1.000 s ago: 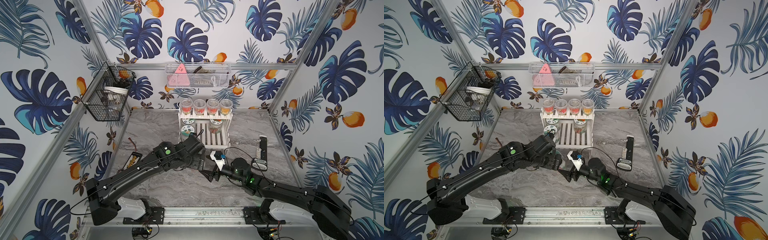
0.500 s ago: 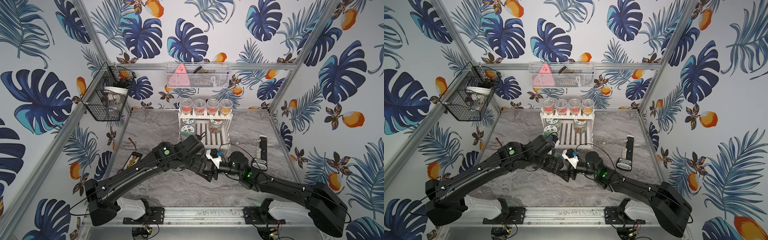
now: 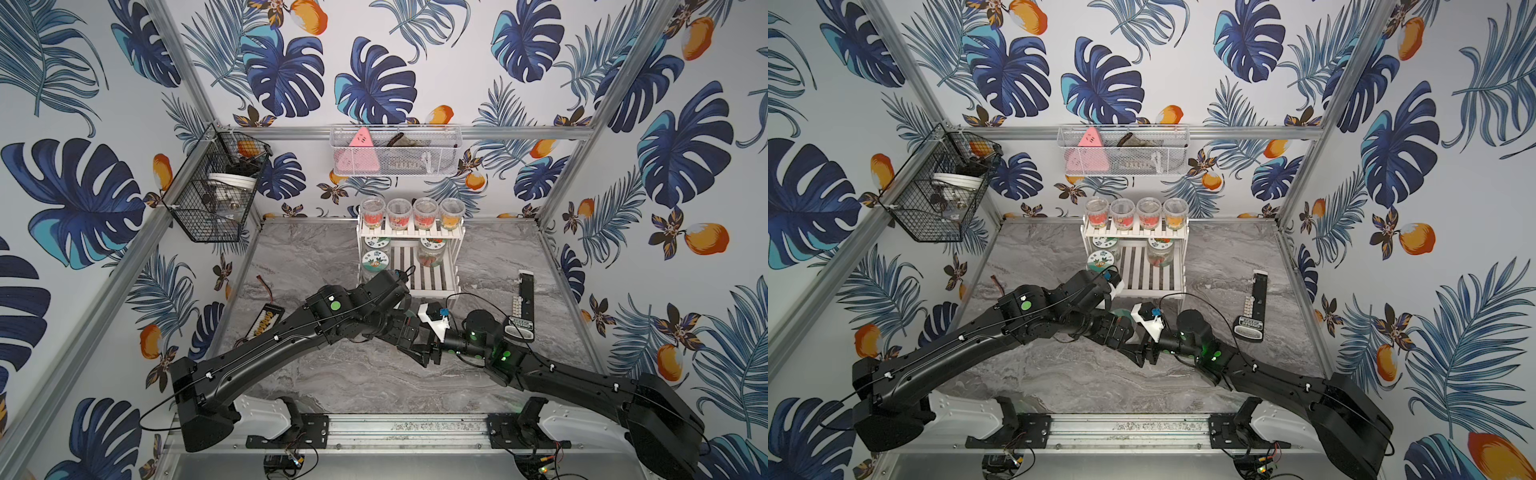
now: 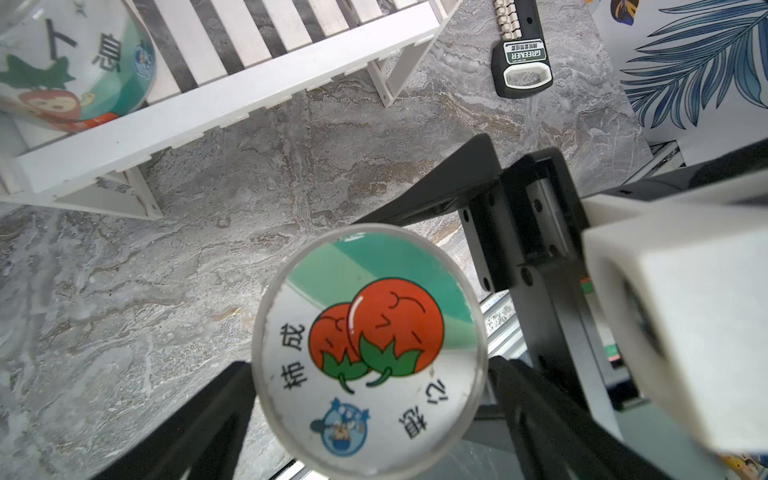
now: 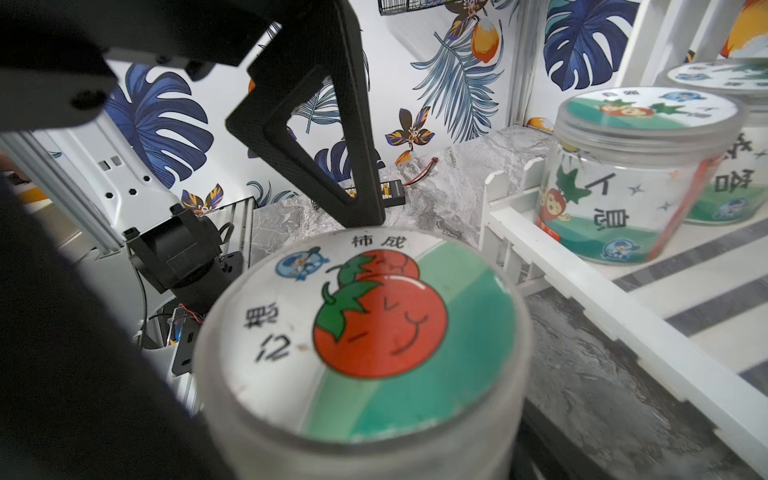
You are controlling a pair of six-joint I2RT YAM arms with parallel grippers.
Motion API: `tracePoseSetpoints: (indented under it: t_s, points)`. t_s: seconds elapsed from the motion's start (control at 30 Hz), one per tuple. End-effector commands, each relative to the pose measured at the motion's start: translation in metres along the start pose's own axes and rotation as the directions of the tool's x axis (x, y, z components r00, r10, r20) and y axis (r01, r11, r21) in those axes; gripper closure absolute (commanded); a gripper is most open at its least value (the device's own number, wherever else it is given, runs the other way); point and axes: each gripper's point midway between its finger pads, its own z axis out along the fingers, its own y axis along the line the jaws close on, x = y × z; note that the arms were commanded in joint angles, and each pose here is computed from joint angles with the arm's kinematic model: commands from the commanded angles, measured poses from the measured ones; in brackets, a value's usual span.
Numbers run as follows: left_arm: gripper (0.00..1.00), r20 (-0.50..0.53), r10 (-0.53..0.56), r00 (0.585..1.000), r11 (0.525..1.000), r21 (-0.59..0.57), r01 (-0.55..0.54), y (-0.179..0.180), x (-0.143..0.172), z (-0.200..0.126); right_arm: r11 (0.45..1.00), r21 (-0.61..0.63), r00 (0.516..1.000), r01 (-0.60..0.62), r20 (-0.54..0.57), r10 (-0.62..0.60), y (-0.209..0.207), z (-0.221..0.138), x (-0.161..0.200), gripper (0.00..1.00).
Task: Place the seed container on the shelf
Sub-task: Pick up the seed jar at the center of the board, then place the seed jar on the shelf.
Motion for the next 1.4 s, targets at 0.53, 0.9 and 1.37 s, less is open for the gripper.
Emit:
tracePoseSetpoints:
  t_s: [0.53,0.9,1.37]
  points:
    - [0.02,0.314,-0.176,0.933,0.967,-0.121,0.224,0.05,-0.029,-0.043,0.88,0.47,0.994,-0.072,0.103,0.027,-0.077,-0.032,-0.022,0.35]
    - [0.02,0.288,-0.315,0.904,0.931,-0.092,0.354,0.085,-0.02,-0.02,0.639,0.763,0.994,-0.095,0.108,0.019,-0.141,-0.036,-0.044,0.35]
    - [0.02,0.264,-0.324,0.909,0.932,-0.076,0.354,0.089,-0.015,-0.014,0.475,0.872,0.992,-0.121,0.094,0.08,-0.173,-0.028,-0.041,0.32]
